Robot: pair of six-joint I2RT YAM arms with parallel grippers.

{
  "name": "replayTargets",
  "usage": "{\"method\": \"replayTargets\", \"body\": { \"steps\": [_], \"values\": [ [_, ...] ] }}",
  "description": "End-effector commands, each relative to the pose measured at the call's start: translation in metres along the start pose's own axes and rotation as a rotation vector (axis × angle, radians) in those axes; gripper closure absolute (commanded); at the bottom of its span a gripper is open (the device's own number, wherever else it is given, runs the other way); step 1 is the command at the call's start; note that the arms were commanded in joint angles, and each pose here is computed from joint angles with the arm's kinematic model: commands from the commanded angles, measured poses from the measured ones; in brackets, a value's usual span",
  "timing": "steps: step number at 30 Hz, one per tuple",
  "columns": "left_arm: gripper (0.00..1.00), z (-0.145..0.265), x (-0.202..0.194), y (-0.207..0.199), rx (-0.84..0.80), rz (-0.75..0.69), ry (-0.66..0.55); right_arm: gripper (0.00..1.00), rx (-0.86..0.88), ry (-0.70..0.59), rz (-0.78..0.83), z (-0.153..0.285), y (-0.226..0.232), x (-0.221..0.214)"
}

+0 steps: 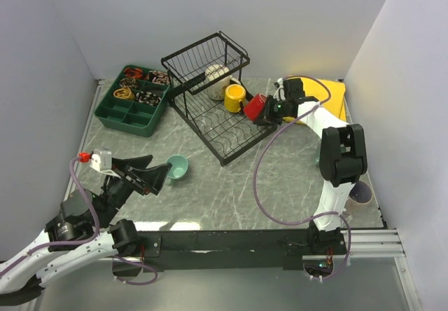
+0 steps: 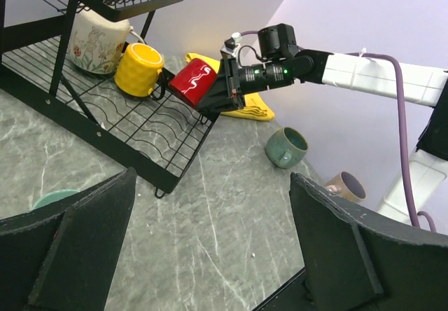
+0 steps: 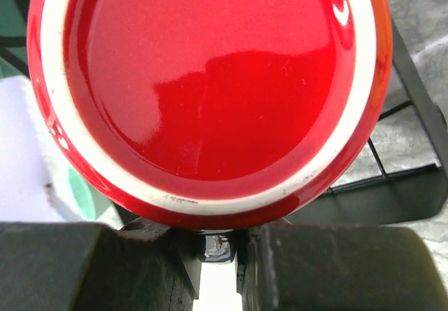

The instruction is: Load the cups into the dish rack

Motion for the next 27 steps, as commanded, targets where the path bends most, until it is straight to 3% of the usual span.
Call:
{"method": "replayTargets", "body": {
  "steps": [1,17,24,27],
  "values": [
    [0.04,0.005,0.012,-0.001,0.001,0.056,-0.035,1.0,-0.006,-0.097,0.147,0.003,0.024,0.021],
    [0.04,0.005,0.007,0.0,0.027,0.097,-0.002,1.0,-0.293,-0.228,0.422,-0.013,0.015,0.03],
    [0.04,0.006,0.003,0.002,0.031,0.114,0.012,0.8,-0.356,-0.215,0.455,-0.023,0.004,0.032],
    [0.04,0.006,0.001,0.002,0.038,0.126,0.019,0.77,-0.372,-0.213,0.462,-0.023,0.0,0.032]
  ]
}}
Point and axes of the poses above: each gripper's point midway between its finger pads, its own z axis back along the fingers, its own y axis along the line the jaws close on, x = y × z, the point moved 4 cm from there along z, back along the fingers, and after that the axes turned 7 degrees about -z, right-handed, at the moved point
